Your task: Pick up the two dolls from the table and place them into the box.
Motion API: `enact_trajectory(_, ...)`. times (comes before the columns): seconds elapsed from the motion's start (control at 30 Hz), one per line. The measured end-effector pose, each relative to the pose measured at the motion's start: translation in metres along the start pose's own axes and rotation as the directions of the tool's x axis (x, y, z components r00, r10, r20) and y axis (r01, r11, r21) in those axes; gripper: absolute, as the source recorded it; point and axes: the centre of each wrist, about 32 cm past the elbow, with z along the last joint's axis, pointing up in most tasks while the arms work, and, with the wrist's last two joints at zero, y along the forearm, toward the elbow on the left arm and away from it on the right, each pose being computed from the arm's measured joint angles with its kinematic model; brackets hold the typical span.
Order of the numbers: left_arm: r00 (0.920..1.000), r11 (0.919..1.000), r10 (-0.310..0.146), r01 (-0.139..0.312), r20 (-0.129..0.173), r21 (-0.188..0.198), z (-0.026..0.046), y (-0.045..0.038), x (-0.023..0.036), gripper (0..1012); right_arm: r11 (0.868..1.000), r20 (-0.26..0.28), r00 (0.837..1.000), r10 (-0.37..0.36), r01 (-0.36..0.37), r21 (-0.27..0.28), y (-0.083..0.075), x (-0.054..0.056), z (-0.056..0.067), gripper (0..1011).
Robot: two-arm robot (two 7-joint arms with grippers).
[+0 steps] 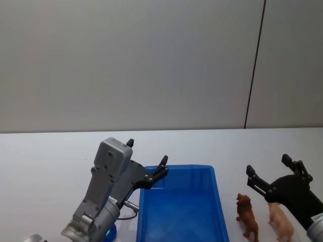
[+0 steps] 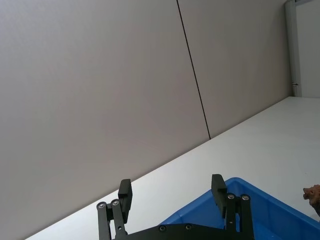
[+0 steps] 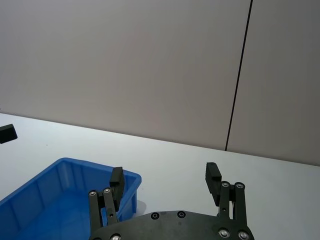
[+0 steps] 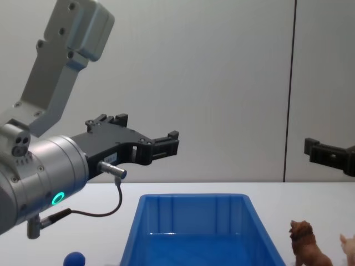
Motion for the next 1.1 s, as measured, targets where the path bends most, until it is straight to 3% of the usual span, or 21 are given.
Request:
enact_trajectory(0.63, 1.0000, 1.0000, 0.000, 0.000, 0.000, 0.000, 0.0000, 0.0000, 0.0000, 1001, 1.000, -0.006, 1.000, -0.012, 0.012, -0.010, 0.000, 0.005, -0.001, 1001)
enact_trajectory(1.1, 1.0000, 1.0000, 0.000, 0.000, 0.000, 0.000, 0.0000, 0.0000, 0.0000, 1001, 0.994, -0.014, 0.999, -0.051, 0.049, -0.094, -0.003, 0.015, -0.007, 1001)
